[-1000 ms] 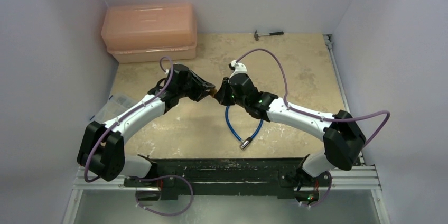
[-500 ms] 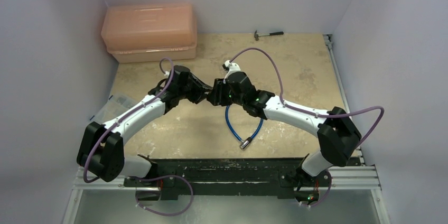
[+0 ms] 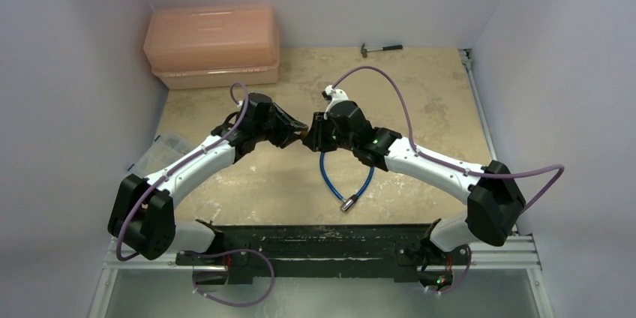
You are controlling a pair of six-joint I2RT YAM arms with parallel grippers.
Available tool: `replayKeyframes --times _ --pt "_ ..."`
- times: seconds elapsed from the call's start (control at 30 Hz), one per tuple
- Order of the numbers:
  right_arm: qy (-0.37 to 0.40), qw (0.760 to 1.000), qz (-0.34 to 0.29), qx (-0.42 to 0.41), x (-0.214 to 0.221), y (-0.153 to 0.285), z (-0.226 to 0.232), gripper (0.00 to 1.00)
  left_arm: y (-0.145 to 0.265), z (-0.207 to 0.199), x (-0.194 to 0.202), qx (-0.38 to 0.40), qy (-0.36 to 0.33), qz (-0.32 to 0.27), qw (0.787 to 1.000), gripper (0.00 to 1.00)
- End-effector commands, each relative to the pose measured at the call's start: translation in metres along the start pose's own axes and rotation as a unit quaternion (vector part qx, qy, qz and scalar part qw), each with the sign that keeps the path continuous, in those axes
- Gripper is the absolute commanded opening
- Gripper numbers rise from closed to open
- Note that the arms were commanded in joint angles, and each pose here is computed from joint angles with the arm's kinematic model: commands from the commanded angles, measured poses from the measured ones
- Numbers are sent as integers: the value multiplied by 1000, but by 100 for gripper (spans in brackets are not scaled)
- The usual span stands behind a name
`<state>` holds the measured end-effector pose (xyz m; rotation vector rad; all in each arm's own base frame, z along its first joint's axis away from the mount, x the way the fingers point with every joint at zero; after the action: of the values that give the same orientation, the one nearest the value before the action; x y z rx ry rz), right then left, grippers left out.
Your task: Unlock with the key
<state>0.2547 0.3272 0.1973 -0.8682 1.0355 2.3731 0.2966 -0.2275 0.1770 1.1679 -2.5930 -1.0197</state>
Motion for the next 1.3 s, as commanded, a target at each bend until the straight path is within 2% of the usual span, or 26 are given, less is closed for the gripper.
replayKeyframes --times 0.0,0.13,0.3,0.37,1.27 --pt "3 999 -31 -28 -20 14 20 28 12 -29 -9 47 0 -20 999 0" --pt "1 999 -29 -24 -18 12 18 20 12 -30 -8 49 -1 -20 999 0" --pt "0 999 -28 -16 -16 8 14 4 13 -30 -8 51 -2 -18 999 0" --pt "-2 1000 -29 -11 -16 5 13 0 12 -30 -7 52 -2 -16 999 0" --pt "-52 998 -23 -2 -13 -21 -10 0 21 -39 10 135 -16 -12 991 0"
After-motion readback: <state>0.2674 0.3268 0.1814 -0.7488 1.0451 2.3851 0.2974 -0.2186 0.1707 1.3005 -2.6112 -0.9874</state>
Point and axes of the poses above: each gripper's point midway between its finger pads, its own y axis back along the fingers, its own z axis along the line the jaws close on, x = y × z, the point moved 3 cm from there along y, back along the fingers, and after that the axes turned 2 degrees about -y, right-handed, at the moved point
